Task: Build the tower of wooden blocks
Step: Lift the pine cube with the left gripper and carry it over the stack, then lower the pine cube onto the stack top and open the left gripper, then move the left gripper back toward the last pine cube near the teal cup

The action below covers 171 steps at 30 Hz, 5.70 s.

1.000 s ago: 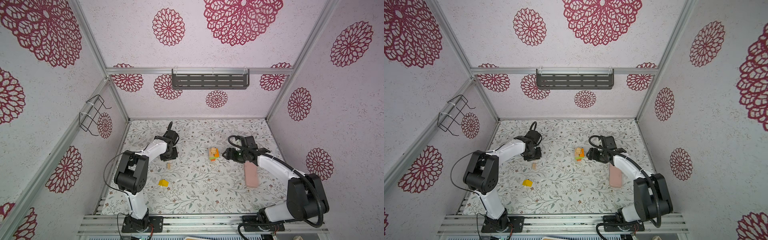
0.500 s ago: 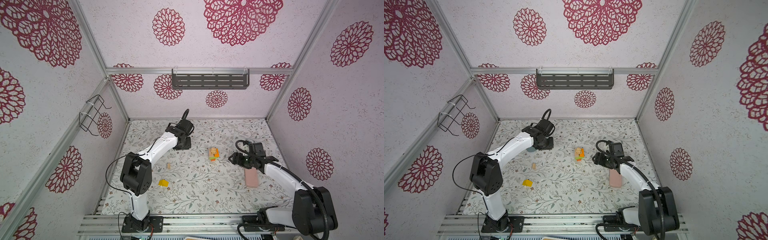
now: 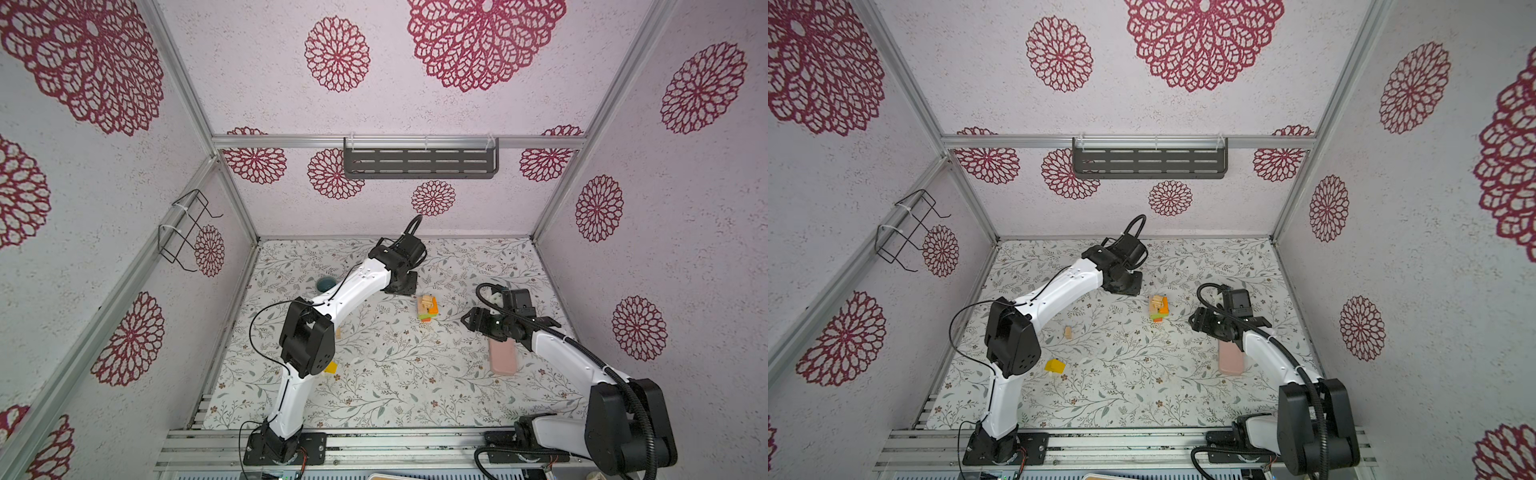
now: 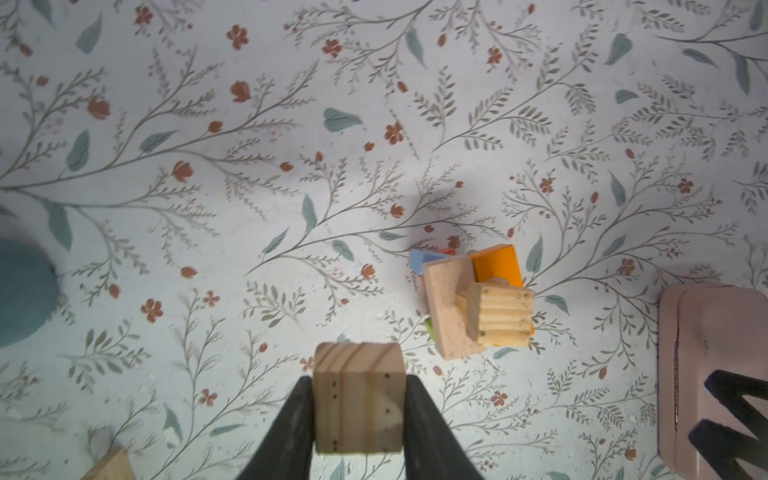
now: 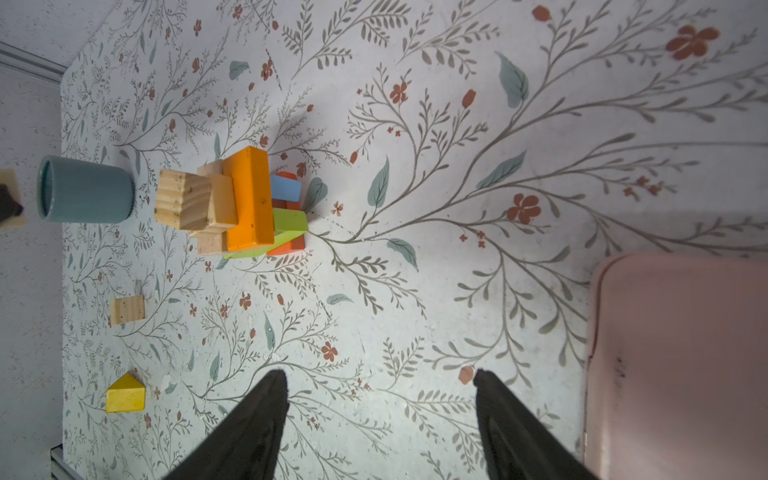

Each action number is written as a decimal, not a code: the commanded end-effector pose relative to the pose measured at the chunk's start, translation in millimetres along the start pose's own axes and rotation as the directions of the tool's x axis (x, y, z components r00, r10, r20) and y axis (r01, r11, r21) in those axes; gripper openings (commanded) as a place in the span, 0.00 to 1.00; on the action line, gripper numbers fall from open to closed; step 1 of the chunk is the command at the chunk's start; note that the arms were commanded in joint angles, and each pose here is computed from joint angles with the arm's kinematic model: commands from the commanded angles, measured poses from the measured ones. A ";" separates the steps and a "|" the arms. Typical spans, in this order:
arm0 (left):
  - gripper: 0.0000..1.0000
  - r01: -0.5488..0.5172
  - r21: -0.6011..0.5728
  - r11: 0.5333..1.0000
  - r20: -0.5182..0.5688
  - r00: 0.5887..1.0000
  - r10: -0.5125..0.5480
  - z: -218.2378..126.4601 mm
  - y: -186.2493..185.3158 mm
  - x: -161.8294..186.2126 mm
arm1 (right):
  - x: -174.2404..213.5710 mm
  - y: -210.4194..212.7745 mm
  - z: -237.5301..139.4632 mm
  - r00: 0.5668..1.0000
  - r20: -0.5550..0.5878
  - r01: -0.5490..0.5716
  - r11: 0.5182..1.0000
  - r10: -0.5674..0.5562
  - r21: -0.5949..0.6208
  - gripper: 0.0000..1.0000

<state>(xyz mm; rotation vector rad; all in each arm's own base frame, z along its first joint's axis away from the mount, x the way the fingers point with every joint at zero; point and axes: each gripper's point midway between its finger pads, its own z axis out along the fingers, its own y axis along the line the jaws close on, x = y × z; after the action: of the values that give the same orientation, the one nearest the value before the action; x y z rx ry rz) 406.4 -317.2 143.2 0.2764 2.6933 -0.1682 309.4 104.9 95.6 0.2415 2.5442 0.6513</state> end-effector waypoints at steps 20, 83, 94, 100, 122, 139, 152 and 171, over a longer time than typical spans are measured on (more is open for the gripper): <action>0.35 -0.139 0.086 0.987 -0.028 0.989 0.142 14.2 -72.5 6.2 | -7.4 5.1 -10.5 1.000 0.029 0.000 1.000 0.001 -0.026 0.74; 0.35 -0.125 0.083 0.989 -0.055 0.990 0.129 39.1 -75.0 11.8 | -2.0 3.5 -9.9 1.000 0.010 0.009 1.000 -0.008 -0.024 0.74; 0.36 -0.107 0.075 0.991 -0.063 0.992 0.112 44.9 -69.2 11.1 | -2.1 3.1 -9.3 1.000 0.008 0.009 1.000 -0.009 -0.024 0.74; 0.36 -0.099 0.072 0.993 -0.064 0.993 0.103 47.2 -64.8 8.7 | -1.3 2.6 -8.2 1.000 0.004 0.010 1.000 -0.010 -0.023 0.74; 0.38 -0.095 0.087 0.992 -0.075 0.992 0.101 52.3 -67.4 10.4 | -1.6 1.7 -5.6 1.000 0.000 0.009 1.000 -0.009 -0.023 0.74; 0.62 -0.092 0.085 0.992 -0.036 0.995 0.095 37.8 -65.4 -2.8 | -4.2 3.9 -7.9 1.000 0.003 0.011 1.000 -0.011 -0.026 0.74; 0.87 -0.036 0.061 0.997 0.042 0.999 0.034 -8.4 -26.4 -22.4 | -5.7 4.5 -15.5 1.000 0.016 -0.008 1.000 0.008 -0.014 0.75; 0.73 0.193 -0.127 0.973 0.071 0.980 -0.185 -53.0 116.7 44.1 | -15.4 20.4 -40.5 0.998 0.066 0.002 1.000 -0.002 -0.011 0.74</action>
<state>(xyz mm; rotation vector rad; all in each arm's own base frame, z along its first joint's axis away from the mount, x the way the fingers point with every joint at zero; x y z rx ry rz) 373.2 -205.1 158.1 0.0440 2.6928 -0.0740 303.3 101.7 130.2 0.2462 2.4998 0.6516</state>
